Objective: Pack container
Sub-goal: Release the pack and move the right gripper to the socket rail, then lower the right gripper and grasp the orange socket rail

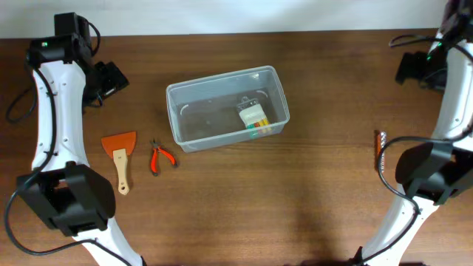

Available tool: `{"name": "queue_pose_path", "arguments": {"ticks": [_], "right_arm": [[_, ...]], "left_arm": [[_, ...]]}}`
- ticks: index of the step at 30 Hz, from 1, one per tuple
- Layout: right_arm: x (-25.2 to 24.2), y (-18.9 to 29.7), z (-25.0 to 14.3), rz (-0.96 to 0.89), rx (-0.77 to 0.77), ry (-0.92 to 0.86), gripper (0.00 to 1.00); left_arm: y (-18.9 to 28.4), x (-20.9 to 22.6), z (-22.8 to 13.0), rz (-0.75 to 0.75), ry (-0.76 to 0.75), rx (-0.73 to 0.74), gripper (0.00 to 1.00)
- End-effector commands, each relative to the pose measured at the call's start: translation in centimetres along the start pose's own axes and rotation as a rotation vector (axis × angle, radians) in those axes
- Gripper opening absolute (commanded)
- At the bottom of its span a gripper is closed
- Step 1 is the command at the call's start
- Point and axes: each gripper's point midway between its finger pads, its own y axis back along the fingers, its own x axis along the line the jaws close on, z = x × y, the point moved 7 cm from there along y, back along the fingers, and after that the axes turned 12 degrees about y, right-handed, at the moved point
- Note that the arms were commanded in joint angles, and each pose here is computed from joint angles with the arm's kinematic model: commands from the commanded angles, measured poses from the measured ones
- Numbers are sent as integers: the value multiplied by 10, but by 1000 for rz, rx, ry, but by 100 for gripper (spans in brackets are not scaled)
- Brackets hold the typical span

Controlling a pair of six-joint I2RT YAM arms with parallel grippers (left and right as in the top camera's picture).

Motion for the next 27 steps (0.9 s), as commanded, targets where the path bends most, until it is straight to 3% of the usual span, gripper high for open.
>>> {"name": "queue_pose_path", "arguments": {"ticks": [1, 9, 27], "right_arm": [[3, -31, -6, -14, 59, 19, 99], [21, -115, -41, 17, 227, 72, 100], [46, -180, -96, 122, 358, 187, 91]], "left_arm": [[9, 2, 3, -11, 20, -26, 99], [9, 2, 3, -11, 20, -26, 99], [9, 2, 3, -11, 20, -26, 99]]}}
